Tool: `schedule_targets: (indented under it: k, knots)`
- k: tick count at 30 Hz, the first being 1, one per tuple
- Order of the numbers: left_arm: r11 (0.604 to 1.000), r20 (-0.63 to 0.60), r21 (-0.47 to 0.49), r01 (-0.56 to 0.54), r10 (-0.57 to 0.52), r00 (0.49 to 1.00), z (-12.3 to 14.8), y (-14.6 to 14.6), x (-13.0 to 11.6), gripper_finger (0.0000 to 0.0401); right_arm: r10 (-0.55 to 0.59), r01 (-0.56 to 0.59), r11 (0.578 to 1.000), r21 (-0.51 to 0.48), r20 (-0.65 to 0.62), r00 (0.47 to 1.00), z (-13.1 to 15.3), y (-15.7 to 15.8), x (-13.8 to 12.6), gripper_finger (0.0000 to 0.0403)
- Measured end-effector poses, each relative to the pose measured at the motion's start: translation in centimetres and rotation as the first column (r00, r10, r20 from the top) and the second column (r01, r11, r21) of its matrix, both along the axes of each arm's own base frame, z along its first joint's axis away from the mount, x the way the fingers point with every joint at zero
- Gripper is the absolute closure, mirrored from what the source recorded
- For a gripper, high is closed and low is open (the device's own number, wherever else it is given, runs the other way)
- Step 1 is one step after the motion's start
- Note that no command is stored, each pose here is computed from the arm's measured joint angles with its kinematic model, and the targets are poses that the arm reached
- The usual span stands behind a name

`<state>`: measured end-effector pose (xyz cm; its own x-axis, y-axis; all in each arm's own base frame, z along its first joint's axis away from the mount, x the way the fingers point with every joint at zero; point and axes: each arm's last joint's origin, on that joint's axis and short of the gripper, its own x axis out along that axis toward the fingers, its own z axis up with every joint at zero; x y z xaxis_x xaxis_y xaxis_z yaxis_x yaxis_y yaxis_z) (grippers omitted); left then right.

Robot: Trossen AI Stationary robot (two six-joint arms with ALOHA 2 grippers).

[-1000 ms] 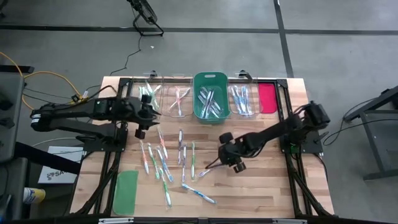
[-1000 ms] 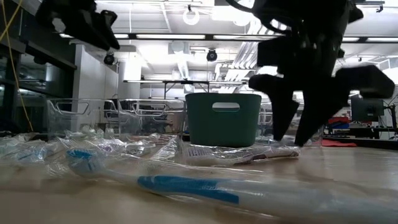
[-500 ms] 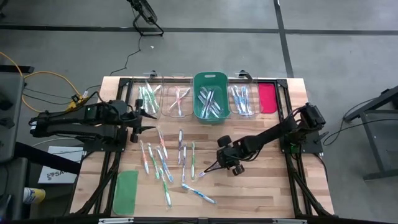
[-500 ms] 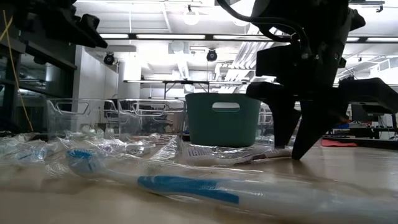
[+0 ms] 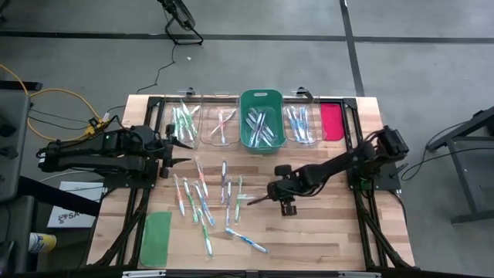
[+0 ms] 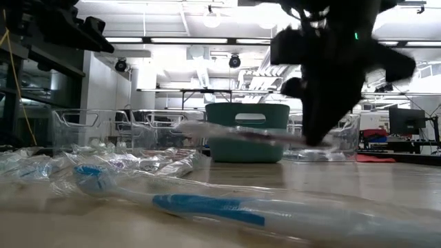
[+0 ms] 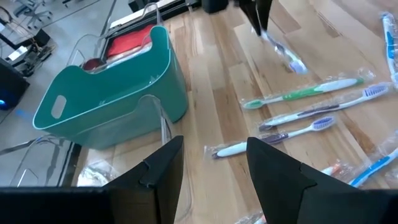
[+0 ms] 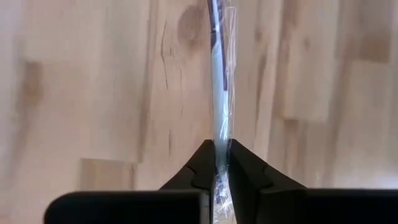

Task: Pick & Place Toothbrushes
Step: Put the purple toothbrush into the green bin

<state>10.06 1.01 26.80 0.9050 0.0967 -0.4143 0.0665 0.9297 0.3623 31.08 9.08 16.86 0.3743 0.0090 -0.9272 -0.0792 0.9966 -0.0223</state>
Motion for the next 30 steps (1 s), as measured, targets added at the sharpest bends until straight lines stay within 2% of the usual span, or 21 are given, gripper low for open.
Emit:
schedule_targets:
  k: [3, 5, 8, 10, 19, 27, 30]
  knots:
    - [1.000, -0.001, 0.000, 0.000, 0.000, 1.000, 0.0, 0.0, 0.0, 0.0231, -0.118, 0.118, 0.992, 0.035, -0.011, 0.993, 2.0, -0.6, 0.0, 0.0388]
    - [1.000, 0.002, -0.003, -0.001, 0.001, 1.000, 0.0, 0.0, 0.1, 0.0231, -0.232, 0.229, 0.970, 0.086, 0.017, 0.973, 3.7, -1.4, 0.2, 0.0386]
    - [1.000, 0.002, -0.008, -0.002, 0.002, 1.000, 0.0, 0.0, 0.1, 0.0231, -0.417, 0.405, 0.899, 0.167, 0.042, 0.908, 5.8, -3.2, 0.5, 0.0381]
    - [1.000, 0.002, -0.010, -0.003, 0.003, 1.000, 0.0, 0.0, 0.1, 0.0231, -0.501, 0.480, 0.851, 0.212, 0.058, 0.864, 6.8, -4.6, 0.7, 0.0381]
    - [1.000, -0.006, -0.011, -0.003, 0.003, 1.000, -0.1, 0.0, 0.0, 0.0231, -0.732, 0.674, 0.667, 0.319, 0.111, 0.672, 9.7, -11.6, -0.3, 0.0383]
    - [1.000, -0.005, -0.011, -0.003, 0.003, 1.000, -0.1, 0.0, 0.0, 0.0231, -0.843, 0.780, 0.521, 0.346, 0.067, 0.533, 8.9, -17.2, -0.7, 0.0383]
    - [1.000, -0.006, -0.011, -0.003, 0.003, 1.000, -0.1, 0.0, 0.0, 0.0231, -0.865, 0.795, 0.481, 0.369, 0.053, 0.499, 8.4, -18.7, -0.6, 0.0383]
